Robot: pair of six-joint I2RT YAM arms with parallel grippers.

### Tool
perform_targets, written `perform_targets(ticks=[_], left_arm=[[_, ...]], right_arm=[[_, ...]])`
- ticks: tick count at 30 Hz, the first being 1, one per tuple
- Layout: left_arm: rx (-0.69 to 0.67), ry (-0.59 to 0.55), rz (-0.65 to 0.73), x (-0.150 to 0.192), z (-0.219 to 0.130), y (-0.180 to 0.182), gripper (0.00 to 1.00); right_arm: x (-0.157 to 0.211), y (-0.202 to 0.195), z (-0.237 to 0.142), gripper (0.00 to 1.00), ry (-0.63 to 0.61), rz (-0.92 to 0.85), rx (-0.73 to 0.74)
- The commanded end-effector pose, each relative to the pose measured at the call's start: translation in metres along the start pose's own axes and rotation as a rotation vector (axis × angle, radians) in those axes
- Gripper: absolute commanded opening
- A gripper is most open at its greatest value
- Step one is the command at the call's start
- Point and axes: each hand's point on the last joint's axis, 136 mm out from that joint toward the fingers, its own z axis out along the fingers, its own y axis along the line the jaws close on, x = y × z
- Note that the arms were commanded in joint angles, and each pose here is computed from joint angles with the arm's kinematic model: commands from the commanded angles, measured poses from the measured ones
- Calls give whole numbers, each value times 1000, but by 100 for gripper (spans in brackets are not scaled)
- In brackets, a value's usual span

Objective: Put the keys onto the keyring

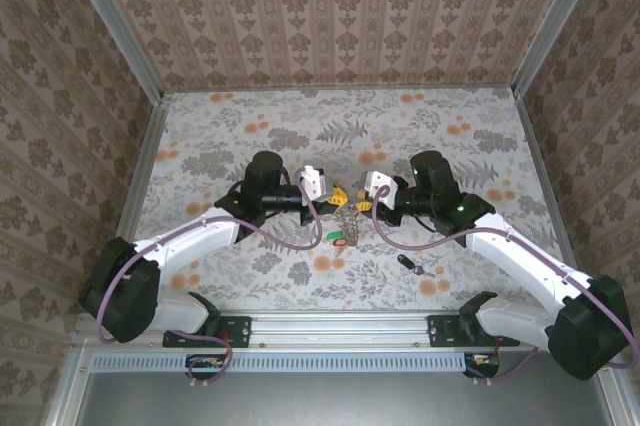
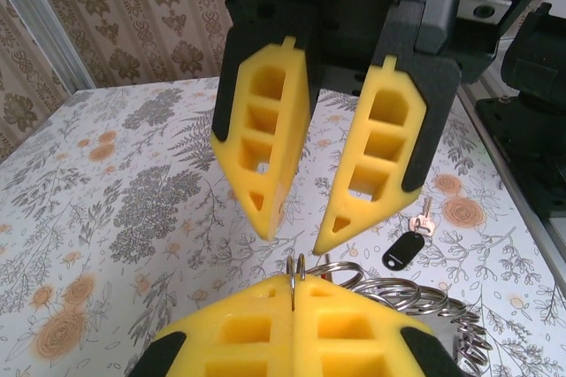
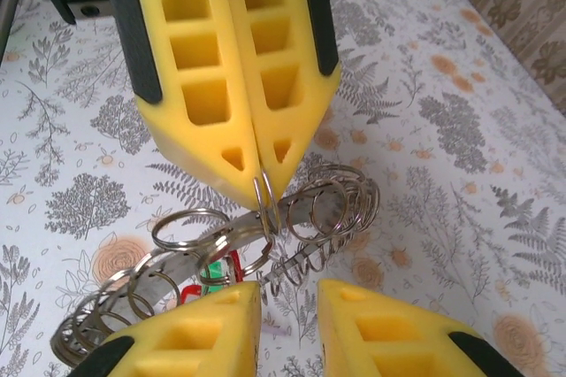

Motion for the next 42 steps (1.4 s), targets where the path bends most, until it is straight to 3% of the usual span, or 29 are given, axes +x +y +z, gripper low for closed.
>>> perform_targets(ticks=[1, 6, 14, 27, 30, 37, 42], left_arm=[[10, -38, 46, -15, -3, -3, 0], [15, -38, 44, -16, -3, -4, 0], [10, -44, 47, -18, -4, -5, 0], [50, -66, 48, -23, -5, -11, 0], [60, -72, 50, -24, -5, -12, 0], [60, -74, 46, -25, -6, -12, 0], [31, -4, 55, -14, -10, -9, 0]], right_arm=[[-22, -5, -6, 25, -75, 3, 6], [-34, -4, -2, 24, -140, 38, -29], [-28, -3, 7, 23, -120, 47, -55], [-27, -5, 13, 12, -124, 15, -57], [-26, -5, 14, 15, -120, 7, -62], [-29, -4, 15, 1, -124, 1, -81], [-27, -5, 11, 0, -80, -7, -76]])
